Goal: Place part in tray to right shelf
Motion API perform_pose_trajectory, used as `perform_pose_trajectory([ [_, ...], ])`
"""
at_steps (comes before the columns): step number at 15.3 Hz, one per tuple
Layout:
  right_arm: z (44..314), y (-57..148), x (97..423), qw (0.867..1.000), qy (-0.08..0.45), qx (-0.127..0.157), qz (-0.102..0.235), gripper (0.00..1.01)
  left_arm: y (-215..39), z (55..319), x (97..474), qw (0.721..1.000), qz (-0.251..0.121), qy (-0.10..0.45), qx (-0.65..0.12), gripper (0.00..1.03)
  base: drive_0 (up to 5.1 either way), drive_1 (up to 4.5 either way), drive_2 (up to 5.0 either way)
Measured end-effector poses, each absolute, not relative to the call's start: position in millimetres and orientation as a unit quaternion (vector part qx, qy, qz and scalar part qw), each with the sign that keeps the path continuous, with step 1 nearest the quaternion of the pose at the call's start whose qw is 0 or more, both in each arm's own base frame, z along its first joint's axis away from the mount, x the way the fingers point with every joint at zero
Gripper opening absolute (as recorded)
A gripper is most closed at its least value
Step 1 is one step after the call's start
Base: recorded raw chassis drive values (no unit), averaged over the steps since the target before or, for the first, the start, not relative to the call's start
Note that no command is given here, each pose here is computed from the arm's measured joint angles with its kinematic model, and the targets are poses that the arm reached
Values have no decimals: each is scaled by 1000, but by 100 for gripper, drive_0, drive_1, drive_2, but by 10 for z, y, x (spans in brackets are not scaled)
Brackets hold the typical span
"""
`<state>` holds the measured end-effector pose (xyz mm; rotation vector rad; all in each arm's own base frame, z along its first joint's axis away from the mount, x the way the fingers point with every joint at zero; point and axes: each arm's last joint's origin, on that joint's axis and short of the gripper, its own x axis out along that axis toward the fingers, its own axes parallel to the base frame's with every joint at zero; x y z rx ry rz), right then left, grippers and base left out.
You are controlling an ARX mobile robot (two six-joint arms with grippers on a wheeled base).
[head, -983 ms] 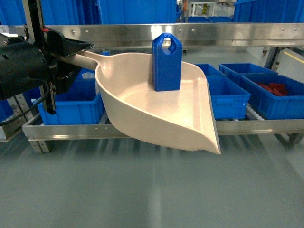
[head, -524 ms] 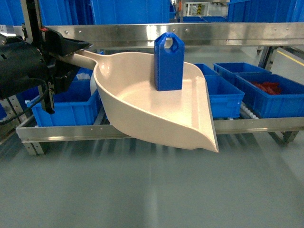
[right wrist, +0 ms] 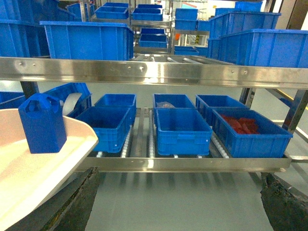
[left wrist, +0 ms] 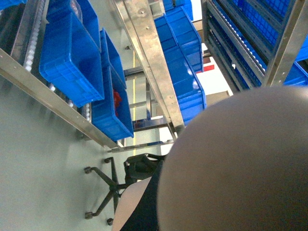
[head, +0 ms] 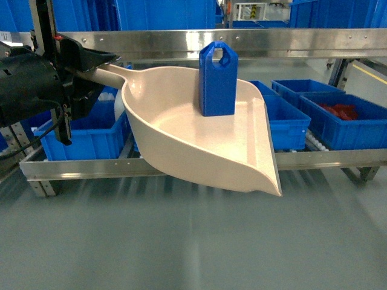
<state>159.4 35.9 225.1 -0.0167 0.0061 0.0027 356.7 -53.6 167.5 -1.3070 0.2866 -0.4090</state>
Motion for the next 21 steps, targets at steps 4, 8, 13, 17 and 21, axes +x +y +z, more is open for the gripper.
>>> perform_pose_trajectory([
  [4,2251,359,1593,1000,3,-8,1,98,-536,1675,3567,765,-188,132,-602,14,0,0,0],
  [8,2250,359,1593,1000,4,-9,1,98,-536,1674,3567,765,-188,132,-602,14,0,0,0],
  [13,2252,358,1592,1000,3,-8,1,98,-536,1676,3567,765,-189,132,-601,14,0,0,0],
  [17,2252,358,1592,1000,3,-8,1,98,-537,1676,3567,765,-188,132,-601,14,0,0,0],
  [21,2254,358,1592,1000,2,-8,1,98,-537,1674,3566,765,-189,132,-602,14,0,0,0],
])
